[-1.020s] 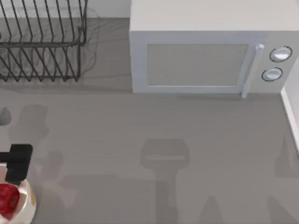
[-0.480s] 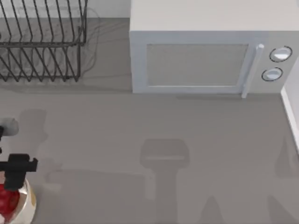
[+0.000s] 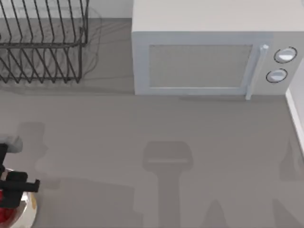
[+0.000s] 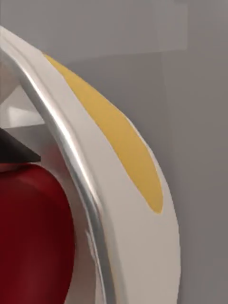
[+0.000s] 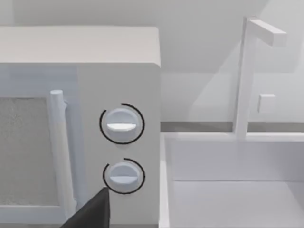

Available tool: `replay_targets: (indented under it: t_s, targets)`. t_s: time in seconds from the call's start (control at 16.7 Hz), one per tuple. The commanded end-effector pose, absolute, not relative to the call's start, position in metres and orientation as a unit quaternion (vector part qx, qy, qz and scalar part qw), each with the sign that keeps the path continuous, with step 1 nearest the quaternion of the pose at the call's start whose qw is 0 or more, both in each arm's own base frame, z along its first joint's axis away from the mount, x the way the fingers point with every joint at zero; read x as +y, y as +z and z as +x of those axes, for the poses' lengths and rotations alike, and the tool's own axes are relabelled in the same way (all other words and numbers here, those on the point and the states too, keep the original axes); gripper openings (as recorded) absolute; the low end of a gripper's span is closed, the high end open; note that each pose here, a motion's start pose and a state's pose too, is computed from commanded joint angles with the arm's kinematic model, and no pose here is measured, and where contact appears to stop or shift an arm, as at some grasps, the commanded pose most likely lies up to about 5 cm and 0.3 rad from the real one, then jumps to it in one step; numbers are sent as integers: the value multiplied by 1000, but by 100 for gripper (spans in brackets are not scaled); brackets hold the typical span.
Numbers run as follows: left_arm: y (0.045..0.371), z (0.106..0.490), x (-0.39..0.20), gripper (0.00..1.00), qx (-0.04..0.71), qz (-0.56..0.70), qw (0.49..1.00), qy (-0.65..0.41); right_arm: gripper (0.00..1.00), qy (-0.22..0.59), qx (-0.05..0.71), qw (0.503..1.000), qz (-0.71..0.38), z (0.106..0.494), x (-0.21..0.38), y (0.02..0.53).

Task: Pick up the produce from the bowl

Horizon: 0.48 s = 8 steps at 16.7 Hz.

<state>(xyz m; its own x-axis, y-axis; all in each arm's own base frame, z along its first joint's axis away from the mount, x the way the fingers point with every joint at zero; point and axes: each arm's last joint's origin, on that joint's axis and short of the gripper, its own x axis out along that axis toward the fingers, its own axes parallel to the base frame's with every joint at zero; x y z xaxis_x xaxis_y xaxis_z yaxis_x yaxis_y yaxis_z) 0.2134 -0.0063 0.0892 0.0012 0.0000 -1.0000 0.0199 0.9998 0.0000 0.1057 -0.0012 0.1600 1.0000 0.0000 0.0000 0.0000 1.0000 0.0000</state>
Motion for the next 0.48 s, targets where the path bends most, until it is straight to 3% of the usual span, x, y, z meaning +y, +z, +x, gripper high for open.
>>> replay_targets:
  t_s: [0.24, 0.48]
  targets:
    - [88, 213, -6, 100, 707, 7, 707, -7, 100, 0, 0, 1000, 0, 106, -1, 160]
    - [88, 213, -6, 70, 707, 7, 707, -7, 100, 0, 0, 1000, 0, 106, -1, 160]
